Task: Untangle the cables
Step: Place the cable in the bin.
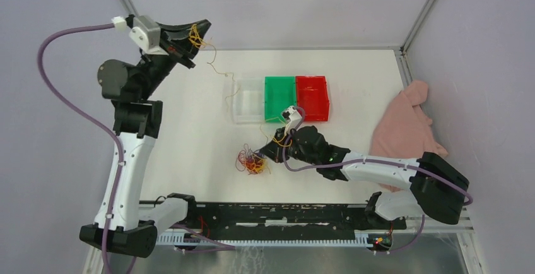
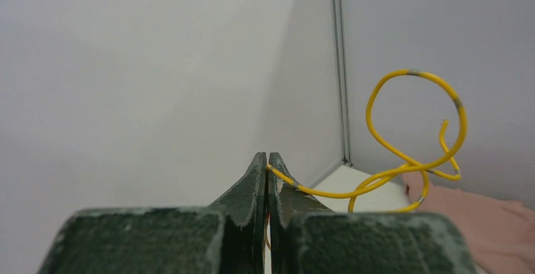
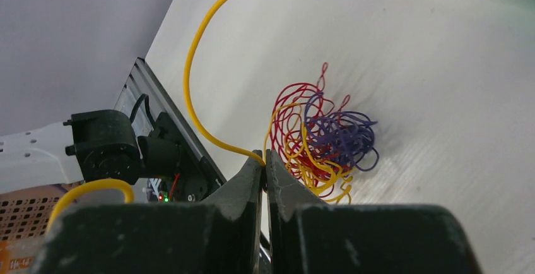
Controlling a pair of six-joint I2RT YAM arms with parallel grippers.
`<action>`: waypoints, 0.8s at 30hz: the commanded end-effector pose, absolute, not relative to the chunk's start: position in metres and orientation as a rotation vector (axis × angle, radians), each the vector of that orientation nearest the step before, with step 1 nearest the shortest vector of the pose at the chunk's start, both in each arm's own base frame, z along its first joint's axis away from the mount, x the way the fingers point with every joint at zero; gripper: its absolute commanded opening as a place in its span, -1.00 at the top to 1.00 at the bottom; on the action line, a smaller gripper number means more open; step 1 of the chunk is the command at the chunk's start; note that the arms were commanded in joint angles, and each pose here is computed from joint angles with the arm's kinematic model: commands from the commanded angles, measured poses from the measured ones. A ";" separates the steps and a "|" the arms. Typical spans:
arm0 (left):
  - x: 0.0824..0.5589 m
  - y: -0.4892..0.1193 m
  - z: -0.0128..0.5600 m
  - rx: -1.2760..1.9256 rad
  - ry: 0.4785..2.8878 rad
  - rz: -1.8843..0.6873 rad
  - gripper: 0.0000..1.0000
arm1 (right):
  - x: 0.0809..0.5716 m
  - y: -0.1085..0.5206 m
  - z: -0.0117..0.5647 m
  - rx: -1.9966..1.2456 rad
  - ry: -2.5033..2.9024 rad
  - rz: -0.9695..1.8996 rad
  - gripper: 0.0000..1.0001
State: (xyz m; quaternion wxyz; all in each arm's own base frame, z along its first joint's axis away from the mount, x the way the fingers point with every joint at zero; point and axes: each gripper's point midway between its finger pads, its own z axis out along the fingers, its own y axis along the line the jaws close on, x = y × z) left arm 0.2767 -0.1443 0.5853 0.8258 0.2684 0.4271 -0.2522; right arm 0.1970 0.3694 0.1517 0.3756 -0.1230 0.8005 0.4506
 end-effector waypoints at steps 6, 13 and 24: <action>0.335 -0.157 0.500 0.533 1.106 -0.601 0.94 | 0.175 0.345 0.146 -0.305 2.096 1.181 0.81; 0.386 -0.178 0.438 0.535 1.250 -0.630 0.94 | 0.175 0.335 0.147 -0.290 2.096 1.146 0.81; 0.448 -0.203 0.372 0.602 1.382 -0.611 0.94 | 0.177 0.316 0.154 -0.280 2.078 1.067 0.83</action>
